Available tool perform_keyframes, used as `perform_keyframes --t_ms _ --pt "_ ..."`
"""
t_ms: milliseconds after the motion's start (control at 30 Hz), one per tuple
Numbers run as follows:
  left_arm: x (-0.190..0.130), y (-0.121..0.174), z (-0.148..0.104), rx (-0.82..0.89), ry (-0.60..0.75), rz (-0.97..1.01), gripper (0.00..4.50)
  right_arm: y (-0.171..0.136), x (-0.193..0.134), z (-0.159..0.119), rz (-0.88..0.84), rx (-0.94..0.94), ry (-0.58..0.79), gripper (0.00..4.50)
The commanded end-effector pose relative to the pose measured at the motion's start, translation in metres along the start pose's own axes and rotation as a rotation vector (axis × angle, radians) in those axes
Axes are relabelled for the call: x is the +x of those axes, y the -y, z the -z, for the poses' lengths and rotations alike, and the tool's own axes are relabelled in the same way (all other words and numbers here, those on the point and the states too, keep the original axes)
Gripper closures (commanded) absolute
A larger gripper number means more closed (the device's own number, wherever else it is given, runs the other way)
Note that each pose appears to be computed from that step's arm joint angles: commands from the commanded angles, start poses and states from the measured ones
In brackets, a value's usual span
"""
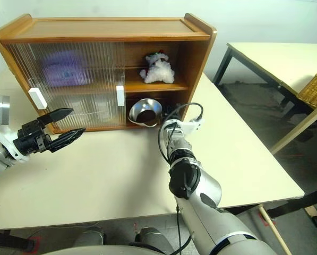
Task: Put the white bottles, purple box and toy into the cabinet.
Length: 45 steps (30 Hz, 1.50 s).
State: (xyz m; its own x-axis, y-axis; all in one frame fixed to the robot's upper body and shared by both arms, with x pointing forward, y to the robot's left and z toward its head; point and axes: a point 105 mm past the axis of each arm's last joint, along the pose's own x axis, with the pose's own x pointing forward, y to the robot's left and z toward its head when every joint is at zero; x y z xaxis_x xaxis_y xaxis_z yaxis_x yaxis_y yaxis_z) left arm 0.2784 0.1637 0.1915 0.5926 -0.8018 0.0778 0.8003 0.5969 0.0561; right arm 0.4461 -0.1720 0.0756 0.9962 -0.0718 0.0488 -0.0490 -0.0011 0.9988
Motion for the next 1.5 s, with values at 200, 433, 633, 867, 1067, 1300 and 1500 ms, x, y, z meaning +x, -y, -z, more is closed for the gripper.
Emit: perform_keyframes --t_ms 200,433,633,867,1067,1300,1500 --pt "0.0 0.001 0.003 -0.004 0.0 0.01 0.0 -0.004 0.003 -0.002 0.008 -0.04 0.003 1.89" --pt "0.002 0.001 0.004 -0.004 0.006 0.017 0.0 -0.008 0.004 -0.002 -0.004 -0.044 -0.002 0.03" --pt "0.005 0.002 0.004 -0.006 0.015 0.026 0.0 -0.009 0.004 -0.008 -0.017 -0.059 0.004 0.03" --pt "0.008 0.004 0.006 -0.013 0.023 0.035 0.0 -0.006 -0.002 -0.014 -0.049 -0.125 -0.03 0.03" --pt "0.01 0.003 0.006 -0.016 0.025 0.042 0.0 -0.004 -0.007 -0.017 -0.059 -0.194 -0.065 0.03" --pt "0.011 0.003 0.006 -0.018 0.026 0.047 0.0 -0.009 -0.019 -0.01 -0.166 -0.47 -0.238 0.03" --pt "0.01 0.002 0.008 -0.021 0.023 0.049 0.0 -0.02 -0.033 -0.006 -0.285 -0.648 -0.336 0.03"
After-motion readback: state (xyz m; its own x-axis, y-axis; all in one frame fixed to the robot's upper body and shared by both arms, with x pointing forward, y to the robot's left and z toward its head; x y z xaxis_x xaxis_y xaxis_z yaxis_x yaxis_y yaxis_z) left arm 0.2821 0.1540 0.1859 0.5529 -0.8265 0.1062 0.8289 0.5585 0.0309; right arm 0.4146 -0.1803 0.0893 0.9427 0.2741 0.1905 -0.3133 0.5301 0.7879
